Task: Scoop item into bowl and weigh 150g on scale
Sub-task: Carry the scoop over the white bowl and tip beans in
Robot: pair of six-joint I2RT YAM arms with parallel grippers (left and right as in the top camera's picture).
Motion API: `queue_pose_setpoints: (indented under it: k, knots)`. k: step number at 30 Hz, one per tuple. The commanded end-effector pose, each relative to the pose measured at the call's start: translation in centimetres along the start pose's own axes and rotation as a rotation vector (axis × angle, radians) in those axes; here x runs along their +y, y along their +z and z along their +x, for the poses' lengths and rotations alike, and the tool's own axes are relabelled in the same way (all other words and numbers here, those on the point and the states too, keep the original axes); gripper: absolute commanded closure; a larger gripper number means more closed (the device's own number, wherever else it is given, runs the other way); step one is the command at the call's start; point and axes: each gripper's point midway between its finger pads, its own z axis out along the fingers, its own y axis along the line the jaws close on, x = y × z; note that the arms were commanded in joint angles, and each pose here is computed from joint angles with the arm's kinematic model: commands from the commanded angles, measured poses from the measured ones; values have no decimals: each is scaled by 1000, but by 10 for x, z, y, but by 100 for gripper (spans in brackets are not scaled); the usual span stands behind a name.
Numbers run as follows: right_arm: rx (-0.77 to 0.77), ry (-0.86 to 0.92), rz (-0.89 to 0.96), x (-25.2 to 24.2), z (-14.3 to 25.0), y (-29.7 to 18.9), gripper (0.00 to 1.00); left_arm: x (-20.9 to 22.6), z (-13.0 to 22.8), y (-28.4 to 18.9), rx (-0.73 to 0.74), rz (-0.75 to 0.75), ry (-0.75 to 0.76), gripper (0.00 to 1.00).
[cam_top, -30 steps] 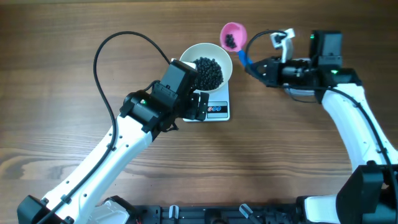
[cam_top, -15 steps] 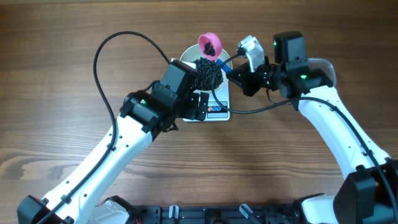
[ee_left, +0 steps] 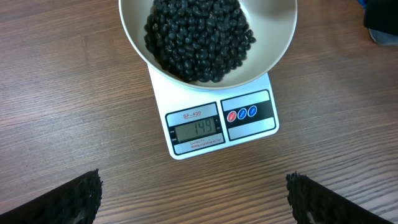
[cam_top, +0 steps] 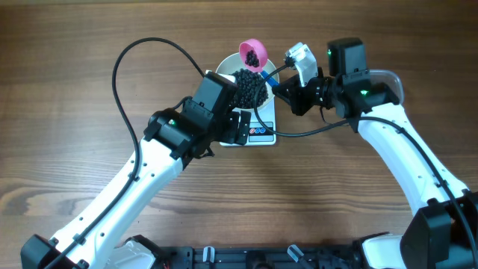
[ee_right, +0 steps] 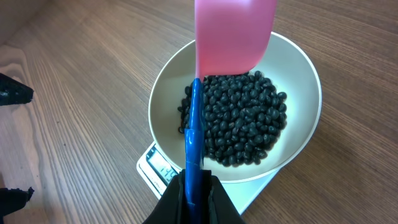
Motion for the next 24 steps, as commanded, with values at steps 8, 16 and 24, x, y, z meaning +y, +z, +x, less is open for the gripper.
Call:
queue_pose_setpoints:
  k: [8,16,24]
  knots:
    - [6,-111,56,-5,-1,-5,96,-2,1,-3,-5,13,-6,0]
    - [29,-102,91,-11,4,-5,96,-2,1,-3,-5,13,-6,0]
    - [22,-98,61,-6,3,-5,96,-2,1,-3,-5,13,-6,0]
